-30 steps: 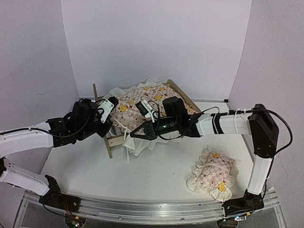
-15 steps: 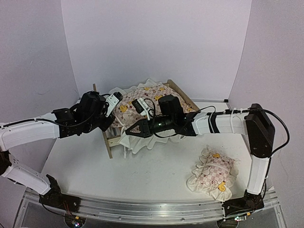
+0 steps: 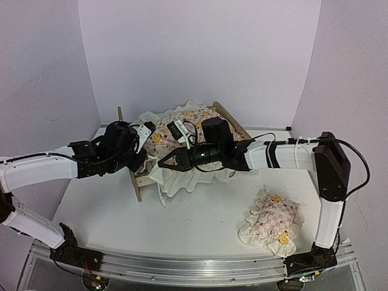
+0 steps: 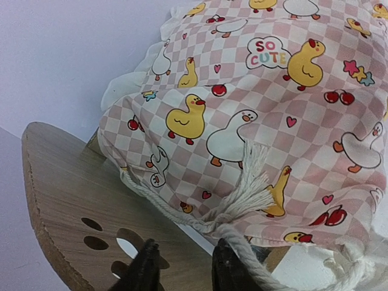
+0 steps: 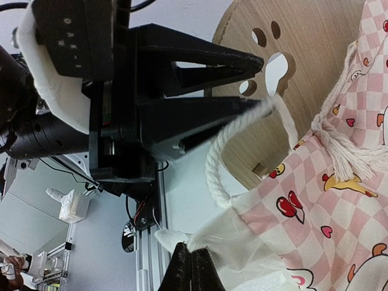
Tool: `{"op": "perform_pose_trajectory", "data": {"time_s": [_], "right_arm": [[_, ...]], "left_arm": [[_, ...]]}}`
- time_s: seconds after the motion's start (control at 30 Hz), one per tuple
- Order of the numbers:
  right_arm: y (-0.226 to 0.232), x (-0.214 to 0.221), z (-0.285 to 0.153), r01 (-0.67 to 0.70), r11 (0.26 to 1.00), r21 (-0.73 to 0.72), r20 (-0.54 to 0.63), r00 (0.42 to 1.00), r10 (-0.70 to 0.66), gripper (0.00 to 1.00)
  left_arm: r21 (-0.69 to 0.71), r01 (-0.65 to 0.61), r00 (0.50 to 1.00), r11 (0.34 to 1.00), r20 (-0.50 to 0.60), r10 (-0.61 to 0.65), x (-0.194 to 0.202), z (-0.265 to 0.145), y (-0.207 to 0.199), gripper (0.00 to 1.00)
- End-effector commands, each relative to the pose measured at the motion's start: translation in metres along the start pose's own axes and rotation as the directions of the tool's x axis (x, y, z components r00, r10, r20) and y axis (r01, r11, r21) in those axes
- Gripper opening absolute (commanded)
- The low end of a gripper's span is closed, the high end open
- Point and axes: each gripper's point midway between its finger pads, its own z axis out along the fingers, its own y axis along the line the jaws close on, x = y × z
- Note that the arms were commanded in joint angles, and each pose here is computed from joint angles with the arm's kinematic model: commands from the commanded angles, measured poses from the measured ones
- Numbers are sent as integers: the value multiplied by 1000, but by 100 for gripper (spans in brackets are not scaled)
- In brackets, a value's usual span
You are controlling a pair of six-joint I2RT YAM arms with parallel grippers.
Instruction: Set up the pet bed
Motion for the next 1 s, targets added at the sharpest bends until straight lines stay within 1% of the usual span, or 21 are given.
{"op": "perform_pose_trajectory", "data": {"time_s": [0.0, 0.13, 0.23, 0.3, 0.33, 0.37, 0.47, 0.53, 0.6, 0.67, 0.73, 0.77, 0.8, 0.87, 0.9, 0.97], "right_arm": [[9, -22, 9, 39, 999, -30, 45, 998, -37, 0], [3, -23, 18, 34, 999, -36, 41, 999, -33, 0], [2, -28, 24, 31, 999, -45, 46, 999, -29, 0], [3, -32, 27, 39, 998, -58, 48, 998, -37, 0], [4, -33, 30, 47, 997, -68, 45, 998, -44, 0], [5, -33, 32, 58, 995, -85, 39, 998, -55, 0], [6, -31, 42, 82, 991, -102, 16, 997, -81, 0], [0, -34, 44, 75, 995, -71, 20, 997, -74, 0], [-10, -41, 43, 58, 998, 5, 41, 997, -59, 0], [-20, -48, 43, 32, 997, 70, 69, 997, -36, 0], [-32, -50, 49, -12, 990, 141, 97, 995, -1, 0], [-39, -54, 51, -45, 978, 201, 119, 993, 21, 0], [-51, -53, 51, -92, 961, 261, 139, 989, 57, 0], [-57, -55, 53, -146, 941, 306, 184, 979, 93, 0], [-53, -56, 58, -138, 940, 312, 188, 979, 81, 0], [-57, -48, 67, -114, 912, 394, 144, 988, 61, 0]], "left_arm": [[-12, 70, 997, 997, -12, -70, 8, -7, 9, 38], [61, 118, 992, 991, 28, -119, 4, -19, 2, 45], [133, 142, 988, 981, 48, -150, 1, -26, -6, 53], [186, 166, 980, 968, 81, -184, -7, -37, -8, 58], [220, 175, 973, 960, 108, -203, -14, -46, -8, 65], [251, 179, 968, 951, 126, -215, -19, -52, -9, 69], [331, 192, 946, 924, 189, -264, -42, -75, -7, 79], [323, 224, 936, 919, 189, -295, -48, -80, 2, 82], [274, 306, 926, 912, 135, -351, -41, -75, 20, 82], [236, 437, 875, 868, 111, -471, -31, -69, 47, 82], [266, 549, 803, 792, 95, -588, -18, -59, 68, 81], [283, 594, 767, 753, 83, -636, -9, -54, 75, 80], [306, 627, 735, 716, 70, -674, -2, -50, 79, 79], [319, 688, 671, 652, 64, -739, 13, -45, 90, 78], [314, 716, 638, 623, 68, -767, 21, -42, 94, 78], [300, 772, 568, 560, 70, -820, 39, -38, 104, 78]]}}
